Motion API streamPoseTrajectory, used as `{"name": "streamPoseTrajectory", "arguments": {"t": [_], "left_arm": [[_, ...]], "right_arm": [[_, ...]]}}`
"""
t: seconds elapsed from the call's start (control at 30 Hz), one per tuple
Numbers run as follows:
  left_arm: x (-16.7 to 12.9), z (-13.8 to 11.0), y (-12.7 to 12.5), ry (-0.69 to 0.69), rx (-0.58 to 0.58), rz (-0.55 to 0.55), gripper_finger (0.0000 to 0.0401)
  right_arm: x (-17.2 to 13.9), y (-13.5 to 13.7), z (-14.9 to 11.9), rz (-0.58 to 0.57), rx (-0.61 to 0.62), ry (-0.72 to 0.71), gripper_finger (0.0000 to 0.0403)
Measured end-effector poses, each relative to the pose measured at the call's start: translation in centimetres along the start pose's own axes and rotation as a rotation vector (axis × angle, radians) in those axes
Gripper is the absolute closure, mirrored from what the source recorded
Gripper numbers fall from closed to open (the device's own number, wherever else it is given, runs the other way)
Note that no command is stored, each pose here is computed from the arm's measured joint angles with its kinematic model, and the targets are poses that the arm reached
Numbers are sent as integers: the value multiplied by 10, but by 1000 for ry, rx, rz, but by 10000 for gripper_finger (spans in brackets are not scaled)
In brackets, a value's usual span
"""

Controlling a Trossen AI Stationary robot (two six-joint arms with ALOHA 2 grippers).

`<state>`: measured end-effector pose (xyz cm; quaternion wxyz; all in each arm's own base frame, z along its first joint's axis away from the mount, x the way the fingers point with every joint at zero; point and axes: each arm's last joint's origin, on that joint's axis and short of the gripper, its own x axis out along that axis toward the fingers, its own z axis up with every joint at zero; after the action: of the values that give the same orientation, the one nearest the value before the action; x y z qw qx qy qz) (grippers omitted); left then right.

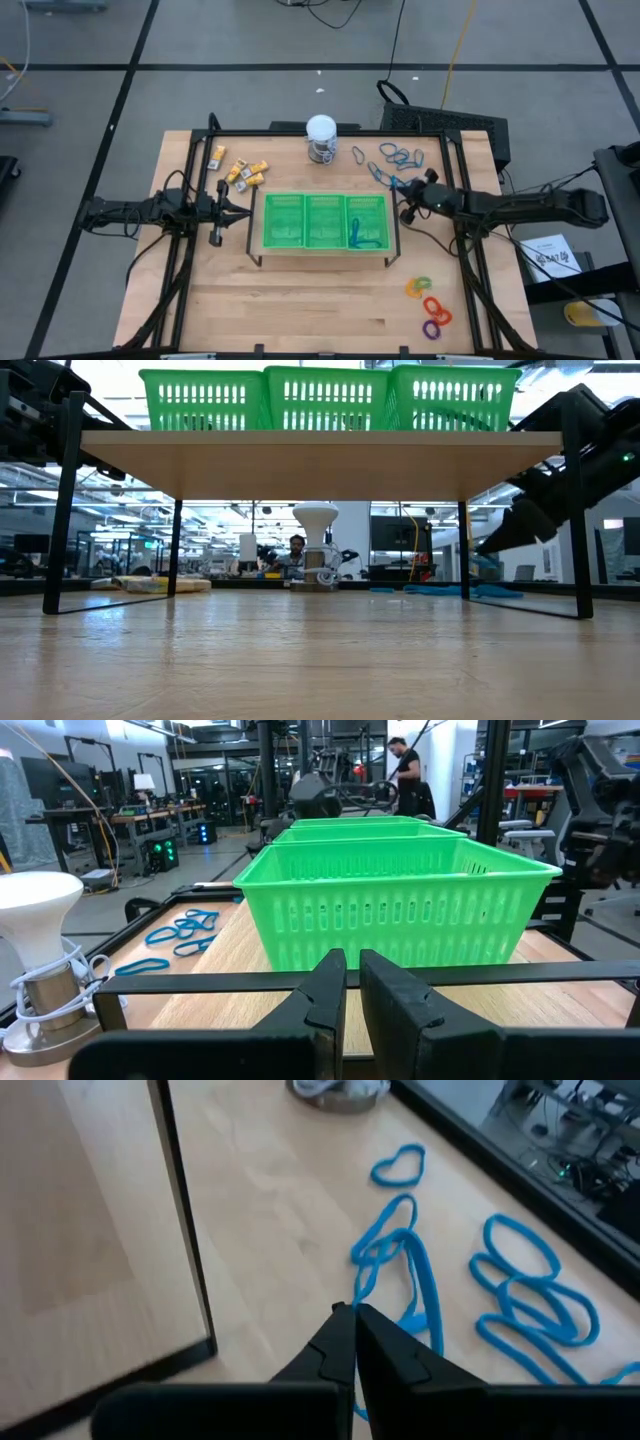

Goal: Pick & Place Office Desk Supplies
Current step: Put the blue rubber band into the right green bin on the shelf

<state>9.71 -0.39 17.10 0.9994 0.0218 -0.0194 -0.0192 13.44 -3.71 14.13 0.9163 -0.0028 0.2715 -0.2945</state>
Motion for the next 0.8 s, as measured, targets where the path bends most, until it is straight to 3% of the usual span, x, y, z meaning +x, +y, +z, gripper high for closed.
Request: {"name": "streamPoseTrajectory", "arguments": {"t": [0.53,0.8], "left_arm": [[0,0,0,0,0,0,357],[0,0,0,0,0,0,357]], "right_arm": [[-13,-4,24,17,108,-256,403],[-17,-5,37,12,98,-385,403]]}}
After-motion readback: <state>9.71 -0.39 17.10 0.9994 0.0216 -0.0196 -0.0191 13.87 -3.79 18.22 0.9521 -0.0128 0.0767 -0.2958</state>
